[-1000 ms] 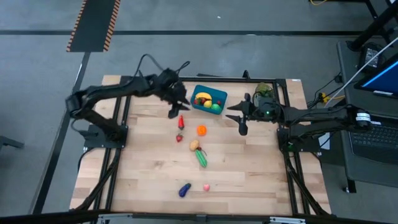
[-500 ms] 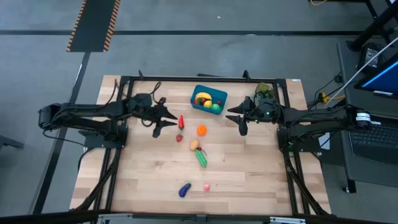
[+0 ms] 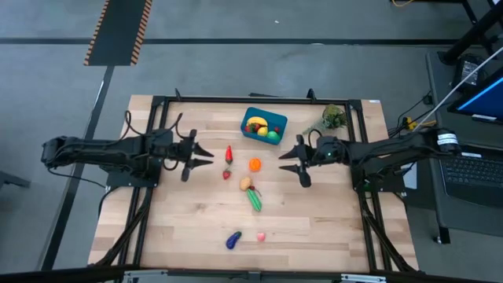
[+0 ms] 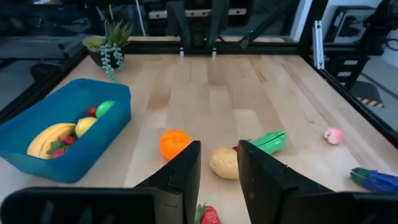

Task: Pick and placing Produce into tupperware
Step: Put the tangerine into the blue bin

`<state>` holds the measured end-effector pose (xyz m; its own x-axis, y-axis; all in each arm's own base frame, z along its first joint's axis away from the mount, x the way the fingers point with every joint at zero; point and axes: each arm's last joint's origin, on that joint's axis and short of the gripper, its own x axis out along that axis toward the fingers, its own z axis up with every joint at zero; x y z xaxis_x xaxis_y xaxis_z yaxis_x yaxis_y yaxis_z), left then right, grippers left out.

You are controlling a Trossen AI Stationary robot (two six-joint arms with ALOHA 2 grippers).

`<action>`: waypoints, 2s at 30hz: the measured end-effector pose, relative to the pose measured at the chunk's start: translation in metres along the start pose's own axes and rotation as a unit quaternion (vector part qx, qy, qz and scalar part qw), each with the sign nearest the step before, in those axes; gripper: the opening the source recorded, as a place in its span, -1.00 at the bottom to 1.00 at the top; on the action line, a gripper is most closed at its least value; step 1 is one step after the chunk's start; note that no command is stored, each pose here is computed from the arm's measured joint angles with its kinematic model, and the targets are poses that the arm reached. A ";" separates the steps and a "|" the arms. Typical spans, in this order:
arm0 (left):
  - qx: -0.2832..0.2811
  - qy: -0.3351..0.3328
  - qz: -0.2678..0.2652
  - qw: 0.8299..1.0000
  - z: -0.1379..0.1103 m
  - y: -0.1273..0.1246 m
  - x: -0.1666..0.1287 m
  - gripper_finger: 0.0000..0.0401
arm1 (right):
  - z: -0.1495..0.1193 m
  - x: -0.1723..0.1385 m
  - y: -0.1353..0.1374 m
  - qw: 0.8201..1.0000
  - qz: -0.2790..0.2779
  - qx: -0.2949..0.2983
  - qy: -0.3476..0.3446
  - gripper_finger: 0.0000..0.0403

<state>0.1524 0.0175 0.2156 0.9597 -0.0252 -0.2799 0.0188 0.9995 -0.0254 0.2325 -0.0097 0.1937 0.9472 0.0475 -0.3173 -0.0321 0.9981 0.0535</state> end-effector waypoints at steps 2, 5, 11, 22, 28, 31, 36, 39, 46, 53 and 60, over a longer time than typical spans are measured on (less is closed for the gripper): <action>-0.006 -0.003 -0.001 1.000 -0.001 -0.001 -0.002 -0.49 | 0.001 0.003 -0.001 0.999 -0.017 0.025 -0.013 -0.15; -0.008 0.002 -0.002 1.000 -0.003 -0.001 -0.004 -0.46 | 0.000 0.005 -0.003 0.998 -0.039 0.048 -0.016 -0.13; -0.008 0.004 -0.002 1.000 -0.003 -0.001 -0.004 -0.42 | -0.002 0.008 -0.003 0.996 -0.038 0.077 -0.013 0.17; -0.009 0.012 0.011 1.000 -0.004 -0.001 -0.004 -0.50 | -0.001 0.012 -0.004 0.998 -0.051 0.022 -0.003 0.60; -0.010 0.018 0.011 1.000 -0.006 -0.001 -0.004 -0.56 | 0.009 0.033 -0.003 0.998 -0.047 -0.030 0.030 0.61; -0.011 0.021 0.011 1.000 -0.006 -0.001 -0.005 -0.58 | 0.011 0.049 -0.005 0.995 -0.046 -0.043 0.078 0.61; -0.009 0.021 0.011 1.000 -0.006 -0.001 -0.005 -0.60 | 0.017 0.078 -0.007 0.987 -0.041 -0.065 0.139 0.61; -0.009 0.022 0.011 1.000 -0.006 -0.001 -0.005 -0.60 | 0.023 0.092 -0.008 0.979 -0.037 -0.069 0.187 0.61; 0.000 0.030 0.011 0.999 -0.008 -0.001 -0.005 -0.54 | 0.033 0.121 -0.011 0.954 -0.025 -0.083 0.287 0.61; 0.003 0.034 0.010 0.999 -0.009 -0.001 -0.005 -0.51 | 0.036 0.146 -0.013 0.943 -0.016 -0.102 0.316 0.61; 0.003 0.040 0.010 0.999 -0.010 -0.001 -0.005 -0.57 | 0.024 0.158 -0.016 0.936 -0.015 -0.100 0.337 0.61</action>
<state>0.1452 0.0167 0.2075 0.9342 -0.0059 -0.3566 0.0012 0.9999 -0.0135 0.3905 -0.0189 0.1650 0.5345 -0.0324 -0.8445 -0.1325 0.9837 -0.1216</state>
